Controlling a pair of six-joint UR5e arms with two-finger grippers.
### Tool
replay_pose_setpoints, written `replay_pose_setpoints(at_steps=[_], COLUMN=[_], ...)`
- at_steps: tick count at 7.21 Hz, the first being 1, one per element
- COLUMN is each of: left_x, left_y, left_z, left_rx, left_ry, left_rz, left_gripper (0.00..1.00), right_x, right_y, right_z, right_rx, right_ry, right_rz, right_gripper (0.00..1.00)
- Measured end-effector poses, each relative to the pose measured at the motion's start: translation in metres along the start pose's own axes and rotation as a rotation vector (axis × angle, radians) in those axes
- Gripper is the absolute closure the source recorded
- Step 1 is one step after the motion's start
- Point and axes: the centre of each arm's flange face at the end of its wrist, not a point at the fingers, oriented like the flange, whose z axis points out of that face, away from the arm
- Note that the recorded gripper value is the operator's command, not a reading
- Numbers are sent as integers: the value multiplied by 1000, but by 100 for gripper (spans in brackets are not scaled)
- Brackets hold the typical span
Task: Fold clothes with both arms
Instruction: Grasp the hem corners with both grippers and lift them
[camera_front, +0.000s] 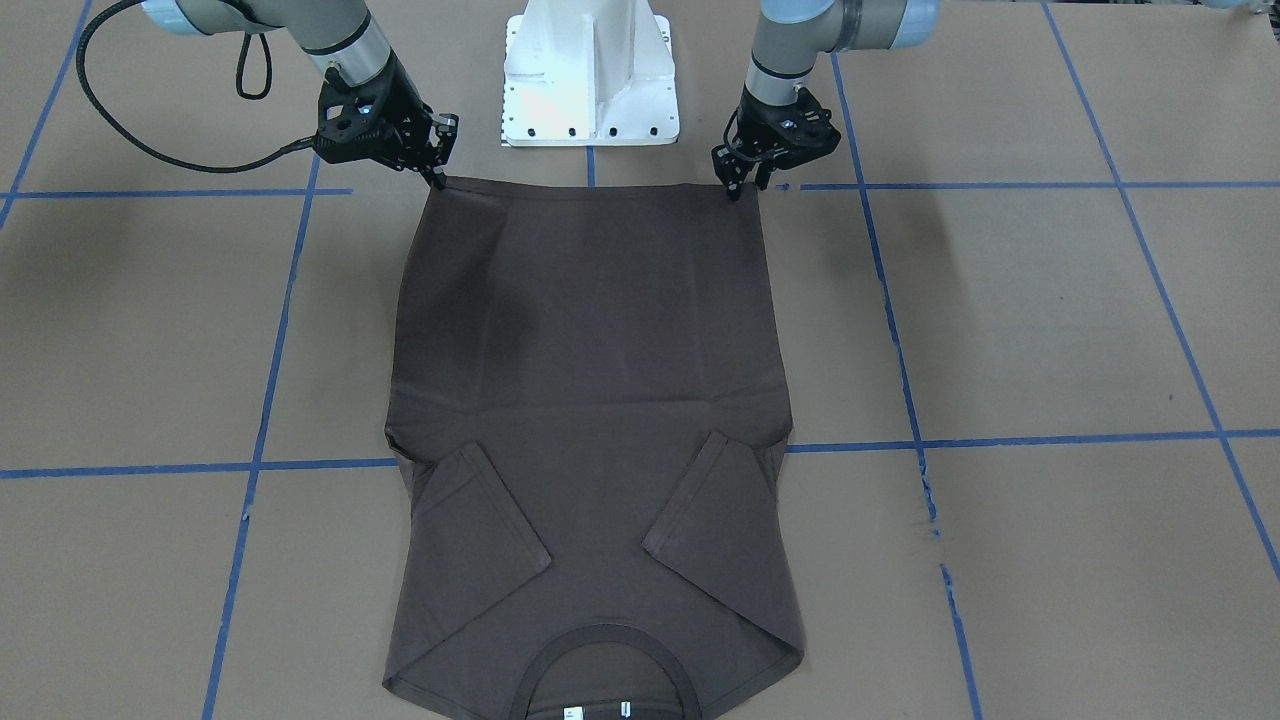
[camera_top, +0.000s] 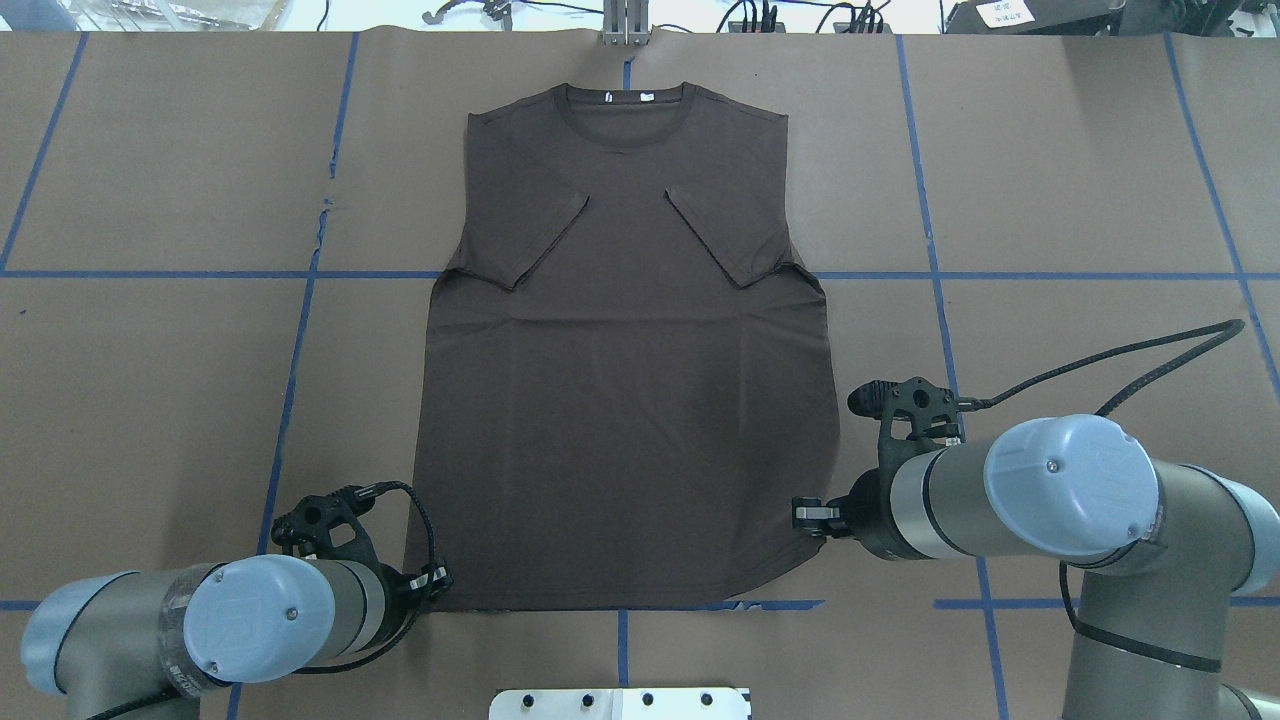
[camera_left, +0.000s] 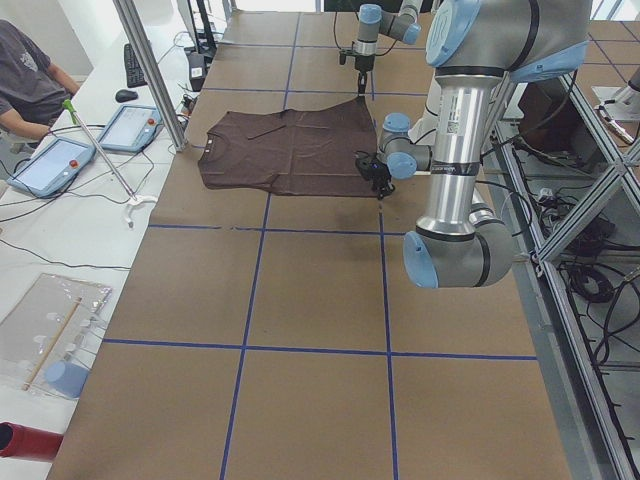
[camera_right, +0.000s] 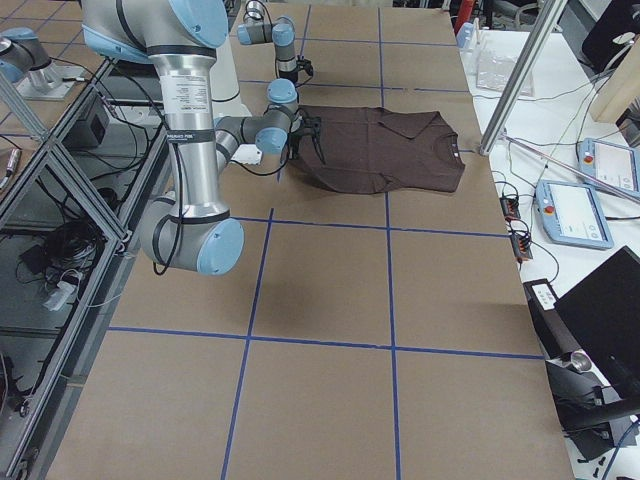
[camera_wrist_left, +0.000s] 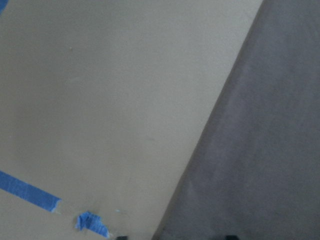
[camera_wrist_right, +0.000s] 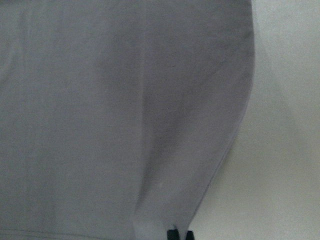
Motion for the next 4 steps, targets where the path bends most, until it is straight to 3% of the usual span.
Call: replay_pose_setpoints(at_steps=[1,4], left_x=[0,3], left_y=[0,1], left_z=[0,-6], left_rx=[0,-3], left_ry=[1,11], left_rz=[0,1], left_gripper=[100,100], right_x=[-1,-1], right_y=[0,-1], right_z=[-2,-6], right_rx=[0,-2], right_ry=[-3,-9], right_rz=[0,1], right_gripper=[100,100])
